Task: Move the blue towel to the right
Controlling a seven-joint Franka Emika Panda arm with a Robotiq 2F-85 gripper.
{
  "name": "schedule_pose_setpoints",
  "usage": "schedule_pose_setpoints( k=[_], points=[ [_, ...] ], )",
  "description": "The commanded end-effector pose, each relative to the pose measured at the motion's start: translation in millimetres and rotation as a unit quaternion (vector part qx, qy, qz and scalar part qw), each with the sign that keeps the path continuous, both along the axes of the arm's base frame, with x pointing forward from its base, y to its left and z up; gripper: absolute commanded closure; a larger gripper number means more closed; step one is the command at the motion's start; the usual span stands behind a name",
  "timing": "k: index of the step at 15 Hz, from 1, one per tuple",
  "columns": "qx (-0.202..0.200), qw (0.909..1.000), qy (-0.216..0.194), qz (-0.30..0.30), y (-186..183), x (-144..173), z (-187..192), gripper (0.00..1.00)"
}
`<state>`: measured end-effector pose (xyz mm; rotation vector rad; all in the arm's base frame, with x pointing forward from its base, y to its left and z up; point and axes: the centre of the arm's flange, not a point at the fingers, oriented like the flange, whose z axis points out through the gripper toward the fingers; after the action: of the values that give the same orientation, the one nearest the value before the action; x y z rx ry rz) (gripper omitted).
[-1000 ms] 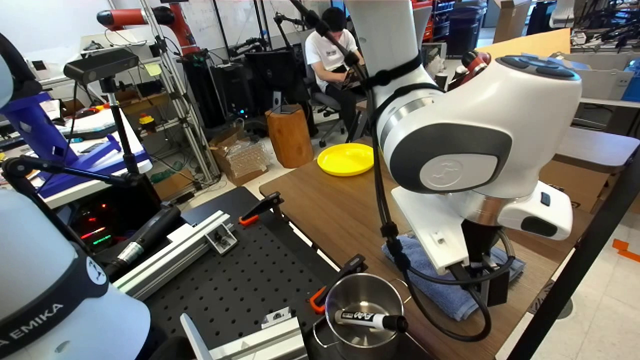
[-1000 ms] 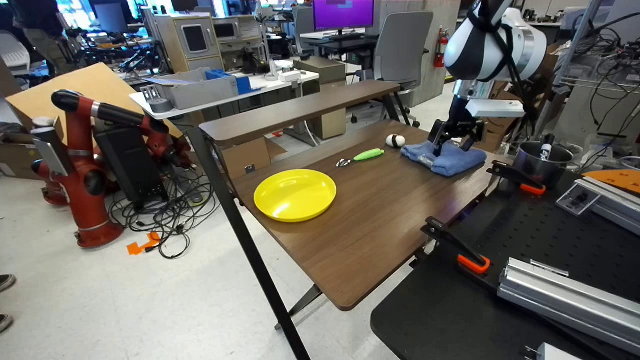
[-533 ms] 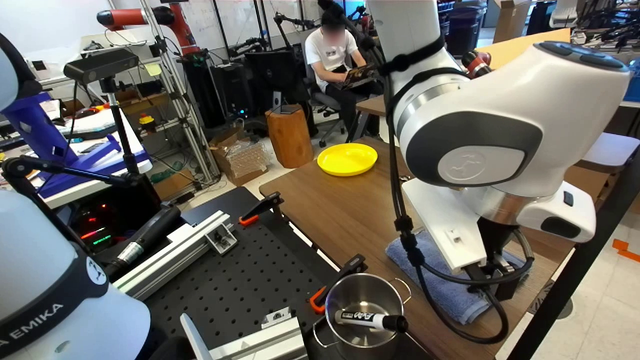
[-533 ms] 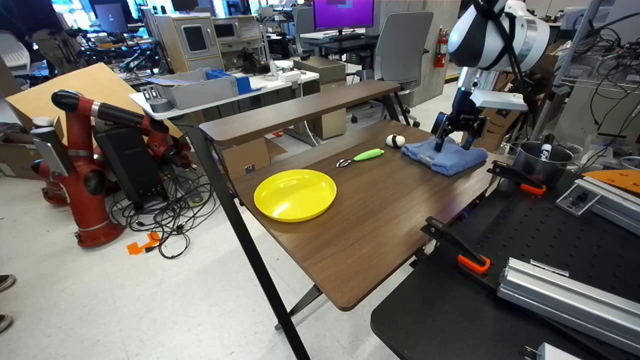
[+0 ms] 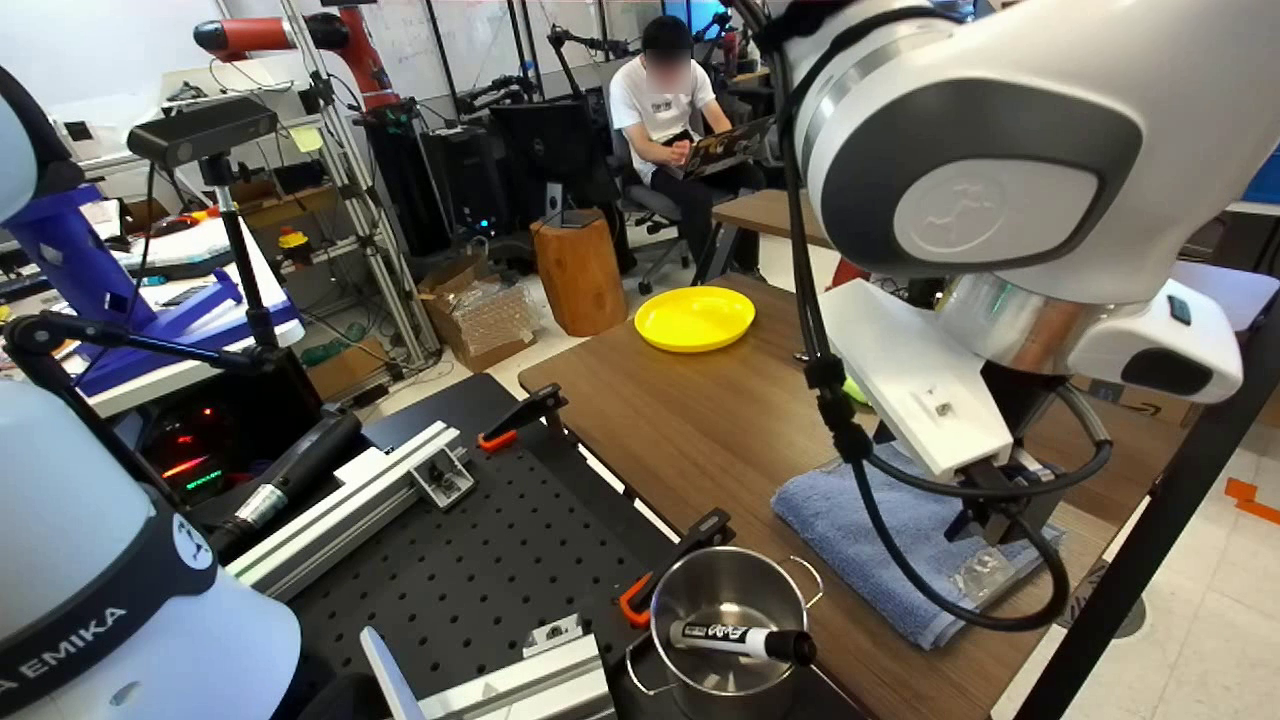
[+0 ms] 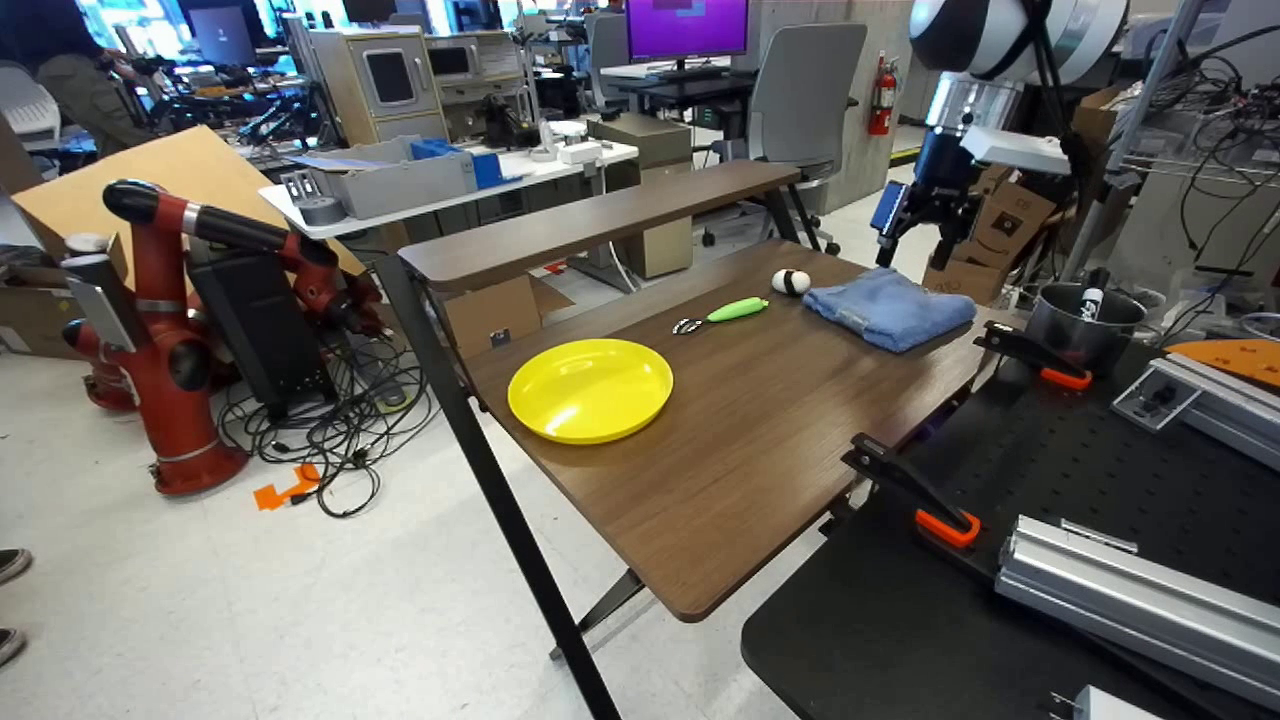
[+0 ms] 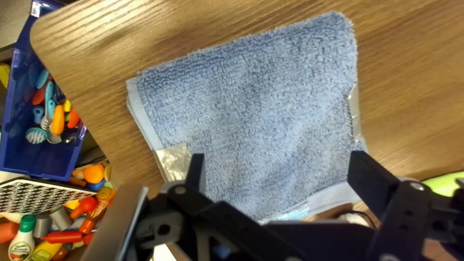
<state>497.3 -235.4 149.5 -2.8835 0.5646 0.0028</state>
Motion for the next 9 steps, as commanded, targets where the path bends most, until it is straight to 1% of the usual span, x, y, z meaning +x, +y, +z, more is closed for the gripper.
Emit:
schedule_pose_setpoints(
  k=[1, 2, 3, 5, 9],
  points=[
    [0.015, 0.9998, -0.004, 0.011, 4, -18, 44, 0.0],
    [0.01, 0.9998, -0.006, 0.018, 6, -20, 54, 0.0],
    [0.004, 0.9999, -0.006, 0.007, 0, -6, 35, 0.0],
    [0.002, 0.9999, -0.008, 0.012, 3, -11, 50, 0.0],
    [0.004, 0.9999, -0.004, 0.014, 5, -16, 48, 0.0]
  ],
)
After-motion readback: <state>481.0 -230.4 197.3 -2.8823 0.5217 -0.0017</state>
